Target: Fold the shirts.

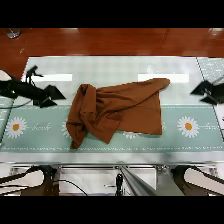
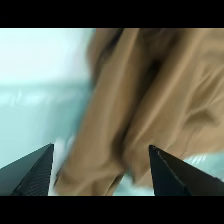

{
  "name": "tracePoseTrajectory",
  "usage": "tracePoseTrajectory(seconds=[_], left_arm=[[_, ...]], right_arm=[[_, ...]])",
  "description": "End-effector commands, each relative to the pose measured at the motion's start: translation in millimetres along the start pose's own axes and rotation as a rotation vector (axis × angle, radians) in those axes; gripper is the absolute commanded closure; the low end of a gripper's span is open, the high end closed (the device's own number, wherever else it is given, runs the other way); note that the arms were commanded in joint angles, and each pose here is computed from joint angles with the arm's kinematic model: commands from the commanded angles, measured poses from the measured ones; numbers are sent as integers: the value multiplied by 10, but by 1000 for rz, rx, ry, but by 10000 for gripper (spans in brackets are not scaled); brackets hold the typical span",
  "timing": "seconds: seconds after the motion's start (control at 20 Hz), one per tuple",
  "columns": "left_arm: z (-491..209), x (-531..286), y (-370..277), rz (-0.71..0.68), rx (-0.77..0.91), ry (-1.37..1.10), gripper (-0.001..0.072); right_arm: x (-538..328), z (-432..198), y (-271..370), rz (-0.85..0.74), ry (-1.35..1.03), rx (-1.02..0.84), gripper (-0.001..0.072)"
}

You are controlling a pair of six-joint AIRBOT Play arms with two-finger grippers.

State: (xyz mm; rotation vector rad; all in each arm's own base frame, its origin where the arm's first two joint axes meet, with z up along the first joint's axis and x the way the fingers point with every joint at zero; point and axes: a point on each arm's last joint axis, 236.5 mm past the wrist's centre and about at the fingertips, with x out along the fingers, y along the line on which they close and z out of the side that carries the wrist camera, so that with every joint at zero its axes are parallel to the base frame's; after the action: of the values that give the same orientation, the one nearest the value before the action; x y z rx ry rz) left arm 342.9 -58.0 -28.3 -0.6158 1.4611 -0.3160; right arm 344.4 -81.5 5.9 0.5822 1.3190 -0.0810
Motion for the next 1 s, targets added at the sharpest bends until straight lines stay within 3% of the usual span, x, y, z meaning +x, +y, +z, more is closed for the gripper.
tracePoseTrajectory(seconds=[0.0, 0.15, 0.45, 0.5, 0.6, 0.95], left_arm=[[-547, 252, 264, 2, -51, 162, 8], [-796, 441, 391, 4, -91, 206, 7], [-1030, 777, 83, -68, 0, 243, 9], [-1070, 823, 20, -65, 44, 257, 48], [-1129, 865, -58, -74, 121, 275, 656], [-1165, 847, -106, -92, 123, 292, 675]], right_arm=[[301, -672, -140, 94, 86, 79, 91], [542, -1151, 144, 247, 175, 90, 91], [756, -1554, 323, 237, 292, 29, 91], [775, -1571, 347, 229, 298, 20, 91], [812, -1628, 407, 226, 322, 6, 91], [1030, -1903, 553, 175, 433, -79, 91]])
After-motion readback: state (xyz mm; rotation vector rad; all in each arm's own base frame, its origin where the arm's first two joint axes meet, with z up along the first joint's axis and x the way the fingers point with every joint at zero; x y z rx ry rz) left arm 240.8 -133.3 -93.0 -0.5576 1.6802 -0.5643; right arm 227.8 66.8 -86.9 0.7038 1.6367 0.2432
